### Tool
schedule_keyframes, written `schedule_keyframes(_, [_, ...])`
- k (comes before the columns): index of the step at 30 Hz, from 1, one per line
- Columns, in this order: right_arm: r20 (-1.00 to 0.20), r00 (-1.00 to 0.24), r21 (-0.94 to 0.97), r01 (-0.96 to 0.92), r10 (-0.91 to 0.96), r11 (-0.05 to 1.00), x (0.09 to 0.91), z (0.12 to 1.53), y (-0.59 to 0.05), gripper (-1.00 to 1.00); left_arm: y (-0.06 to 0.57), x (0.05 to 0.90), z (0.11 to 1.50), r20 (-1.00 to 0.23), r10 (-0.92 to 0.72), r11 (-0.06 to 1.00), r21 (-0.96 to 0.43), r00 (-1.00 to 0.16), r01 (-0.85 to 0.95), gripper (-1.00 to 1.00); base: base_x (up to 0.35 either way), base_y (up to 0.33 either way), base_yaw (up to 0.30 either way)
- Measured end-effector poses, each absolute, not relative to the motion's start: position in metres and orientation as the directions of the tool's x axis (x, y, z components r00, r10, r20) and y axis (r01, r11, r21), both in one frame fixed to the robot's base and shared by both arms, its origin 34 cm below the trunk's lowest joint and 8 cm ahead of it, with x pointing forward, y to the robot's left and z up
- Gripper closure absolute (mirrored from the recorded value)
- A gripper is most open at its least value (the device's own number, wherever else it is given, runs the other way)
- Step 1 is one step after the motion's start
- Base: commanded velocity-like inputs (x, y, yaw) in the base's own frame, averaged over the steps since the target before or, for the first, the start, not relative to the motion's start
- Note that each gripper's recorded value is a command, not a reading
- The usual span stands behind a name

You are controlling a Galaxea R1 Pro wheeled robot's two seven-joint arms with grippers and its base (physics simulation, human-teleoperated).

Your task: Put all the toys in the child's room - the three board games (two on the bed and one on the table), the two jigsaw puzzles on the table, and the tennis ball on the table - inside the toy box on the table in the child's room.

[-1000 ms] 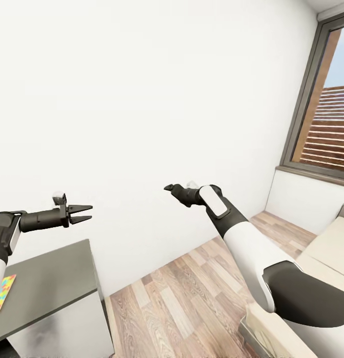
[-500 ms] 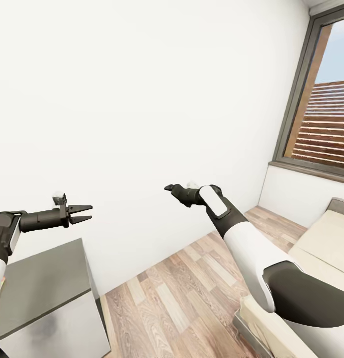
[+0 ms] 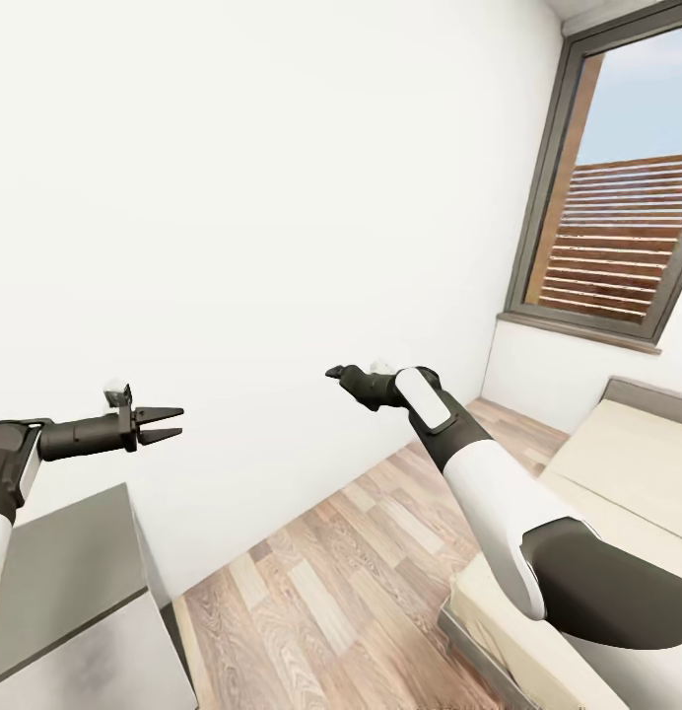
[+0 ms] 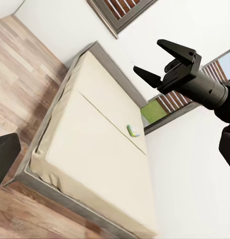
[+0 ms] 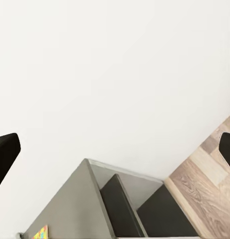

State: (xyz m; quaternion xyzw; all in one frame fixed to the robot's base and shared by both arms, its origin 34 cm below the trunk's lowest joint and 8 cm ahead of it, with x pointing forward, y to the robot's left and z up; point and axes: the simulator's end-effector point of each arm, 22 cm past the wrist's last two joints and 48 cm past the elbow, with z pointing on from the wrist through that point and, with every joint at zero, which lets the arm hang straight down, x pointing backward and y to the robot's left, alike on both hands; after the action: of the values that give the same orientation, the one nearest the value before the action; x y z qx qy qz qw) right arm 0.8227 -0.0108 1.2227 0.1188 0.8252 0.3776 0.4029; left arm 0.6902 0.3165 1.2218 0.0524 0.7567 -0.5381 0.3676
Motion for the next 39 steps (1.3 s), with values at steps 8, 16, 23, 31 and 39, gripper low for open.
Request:
schedule_keyframes(8, [-0.575, -0.647, 0.719, -0.108, 0.500, 0.687, 0.8228, 1.2226, -0.0109, -1.00, 0.3164, 0.6902, 1.2216, -0.612, -0.316, 0.415, -0.776, -0.725, 0.475, -1.00, 0.000, 0.000, -0.276])
schedule_keyframes(16, [-0.576, -0.647, 0.718, -0.108, 0.500, 0.688, 0.8228, 1.2225, -0.0110, -1.00, 0.3164, 0.6902, 1.2216, -0.612, -0.316, 0.415, -0.776, -0.725, 0.475, -1.00, 0.000, 0.000, -0.278])
schedule_keyframes(23, [-0.576, -0.647, 0.718, -0.108, 0.500, 0.688, 0.8228, 1.2223, -0.0110, -1.00, 0.3166, 0.6902, 1.2216, -0.612, -0.316, 0.415, -0.776, -0.724, 0.475, -1.00, 0.000, 0.000, -0.278])
schedule_keyframes(31, [-0.577, -0.646, 0.717, -0.108, 0.500, 0.688, 0.8229, 1.2224, -0.0112, -1.00, 0.3164, 0.6902, 1.2216, -0.612, -0.316, 0.415, -0.776, -0.725, 0.475, -1.00, 0.000, 0.000, -0.279])
schedule_keyframes(39, [-0.577, -0.646, 0.717, -0.108, 0.500, 0.689, 0.8230, 1.2223, -0.0113, -1.00, 0.3163, 0.6902, 1.2216, -0.612, -0.316, 0.415, -0.776, -0.725, 0.475, -1.00, 0.000, 0.000, -0.279])
